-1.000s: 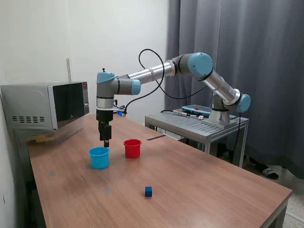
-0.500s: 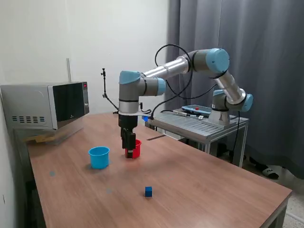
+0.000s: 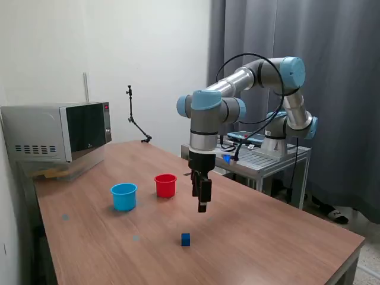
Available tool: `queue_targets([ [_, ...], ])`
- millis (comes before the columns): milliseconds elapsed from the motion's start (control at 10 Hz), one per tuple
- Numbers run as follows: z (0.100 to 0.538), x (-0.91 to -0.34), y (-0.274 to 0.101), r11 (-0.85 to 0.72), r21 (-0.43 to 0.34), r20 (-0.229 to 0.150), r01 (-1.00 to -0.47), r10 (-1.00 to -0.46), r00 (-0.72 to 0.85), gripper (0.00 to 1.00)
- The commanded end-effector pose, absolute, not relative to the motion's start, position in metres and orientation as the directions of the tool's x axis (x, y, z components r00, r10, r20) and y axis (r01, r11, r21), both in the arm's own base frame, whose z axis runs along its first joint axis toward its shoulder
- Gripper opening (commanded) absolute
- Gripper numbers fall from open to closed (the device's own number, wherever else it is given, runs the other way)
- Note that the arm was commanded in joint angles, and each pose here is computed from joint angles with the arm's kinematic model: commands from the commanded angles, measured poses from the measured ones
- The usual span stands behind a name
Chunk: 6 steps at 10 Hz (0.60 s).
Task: Place red objects in the red bin, and blue objects in the blue bin.
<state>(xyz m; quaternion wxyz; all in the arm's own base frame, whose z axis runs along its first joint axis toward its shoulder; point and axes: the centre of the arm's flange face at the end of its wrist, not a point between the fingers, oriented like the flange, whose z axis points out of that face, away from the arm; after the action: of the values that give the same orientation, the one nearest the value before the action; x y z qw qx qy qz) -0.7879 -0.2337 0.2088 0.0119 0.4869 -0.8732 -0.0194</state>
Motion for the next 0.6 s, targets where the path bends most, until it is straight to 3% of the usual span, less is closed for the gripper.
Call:
queue_targets([
  [0,0.190,-0.771,-0.264,0.555,0.019,-0.013,-0.831,-0.831,-0.556,1.00],
  [500,0.148,-0.778,-0.272,0.532,0.018,-0.013,-0.846,-0.846,-0.532,1.00],
])
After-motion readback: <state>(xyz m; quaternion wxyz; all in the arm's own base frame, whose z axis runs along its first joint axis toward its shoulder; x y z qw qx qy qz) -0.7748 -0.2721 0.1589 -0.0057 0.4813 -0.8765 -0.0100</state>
